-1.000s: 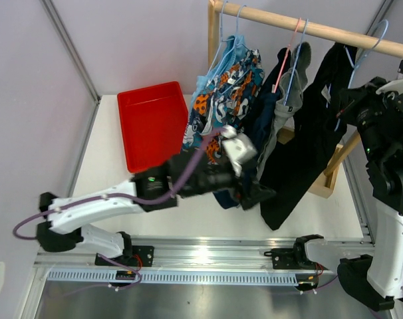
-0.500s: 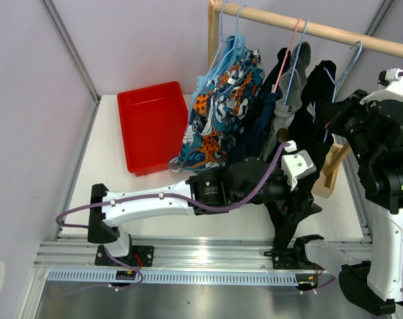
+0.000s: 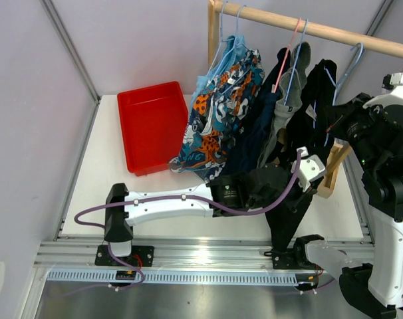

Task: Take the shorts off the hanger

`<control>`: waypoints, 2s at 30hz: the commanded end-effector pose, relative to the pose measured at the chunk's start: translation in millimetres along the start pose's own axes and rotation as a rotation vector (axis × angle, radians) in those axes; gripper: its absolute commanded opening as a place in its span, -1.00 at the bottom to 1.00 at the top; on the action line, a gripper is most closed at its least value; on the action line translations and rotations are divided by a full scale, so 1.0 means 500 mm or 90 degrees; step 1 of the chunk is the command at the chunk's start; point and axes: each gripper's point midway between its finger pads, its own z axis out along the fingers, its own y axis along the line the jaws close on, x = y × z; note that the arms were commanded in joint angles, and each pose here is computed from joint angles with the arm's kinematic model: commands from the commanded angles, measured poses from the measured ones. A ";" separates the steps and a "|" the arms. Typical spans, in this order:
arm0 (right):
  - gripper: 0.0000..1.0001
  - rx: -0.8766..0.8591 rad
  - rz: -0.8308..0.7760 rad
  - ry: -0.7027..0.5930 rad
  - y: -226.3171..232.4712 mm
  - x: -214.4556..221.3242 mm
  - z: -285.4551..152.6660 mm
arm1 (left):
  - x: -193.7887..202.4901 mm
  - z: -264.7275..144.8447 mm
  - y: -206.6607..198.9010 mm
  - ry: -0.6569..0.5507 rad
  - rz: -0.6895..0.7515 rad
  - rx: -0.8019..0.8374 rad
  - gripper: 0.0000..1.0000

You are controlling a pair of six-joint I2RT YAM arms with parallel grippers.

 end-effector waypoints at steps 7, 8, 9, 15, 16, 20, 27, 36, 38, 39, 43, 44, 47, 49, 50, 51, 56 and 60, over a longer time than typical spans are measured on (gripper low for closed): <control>-1.00 -0.012 0.010 -0.094 0.023 -0.098 -0.013 | -0.004 -0.117 -0.023 -0.037 0.001 -0.046 -1.00; -1.00 -0.007 0.008 -0.098 0.021 -0.103 -0.011 | 0.004 -0.133 -0.049 -0.038 -0.007 -0.032 -1.00; -1.00 -0.002 0.008 -0.110 0.020 -0.116 -0.016 | 0.007 -0.147 -0.061 -0.041 -0.012 -0.027 -1.00; -1.00 0.023 -0.012 -0.124 0.014 -0.146 -0.006 | 0.188 -0.219 -0.133 0.035 -0.045 0.000 -1.00; -1.00 0.024 -0.012 -0.124 0.014 -0.147 -0.007 | 0.200 -0.222 -0.138 0.039 -0.057 0.002 -1.00; -1.00 0.022 0.003 -0.119 0.010 -0.136 -0.020 | 0.245 -0.216 -0.132 0.062 -0.067 -0.009 -1.00; -1.00 0.007 0.061 -0.061 0.002 -0.069 -0.084 | 0.169 -0.128 -0.064 0.045 -0.042 -0.079 -1.00; -1.00 -0.004 0.072 -0.076 0.006 -0.109 -0.175 | 0.068 0.033 0.190 0.081 -0.105 -0.190 -1.00; -1.00 0.000 0.069 -0.074 0.008 -0.117 -0.168 | 0.088 0.047 0.220 0.114 -0.103 -0.212 -1.00; -1.00 0.001 0.067 -0.081 0.009 -0.124 -0.165 | 0.095 0.043 0.221 0.121 -0.100 -0.216 -1.00; -1.00 0.035 0.039 -0.107 -0.002 -0.151 -0.123 | 0.114 -0.018 0.141 0.127 -0.101 -0.178 -1.00; -1.00 0.050 0.030 -0.113 -0.005 -0.159 -0.099 | 0.133 -0.062 0.126 0.137 -0.097 -0.180 -1.00; -1.00 0.084 0.015 -0.130 -0.014 -0.177 -0.051 | 0.160 -0.148 0.037 0.162 -0.071 -0.160 -1.00; -1.00 0.095 0.015 -0.154 -0.014 -0.198 -0.033 | 0.159 -0.230 -0.033 0.164 -0.047 -0.131 -1.00; -1.00 0.103 0.011 -0.153 -0.014 -0.200 -0.012 | 0.178 -0.269 -0.040 0.196 -0.027 -0.140 -1.00; -1.00 0.108 0.008 -0.158 -0.015 -0.206 -0.003 | 0.158 -0.307 -0.035 0.182 -0.023 -0.164 -1.00; -1.00 0.116 0.016 -0.171 -0.021 -0.229 0.050 | 0.181 -0.462 -0.010 0.251 -0.040 -0.279 -1.00; -1.00 0.135 0.024 -0.126 -0.058 -0.196 0.116 | 0.149 -0.556 0.035 0.246 -0.047 -0.348 -1.00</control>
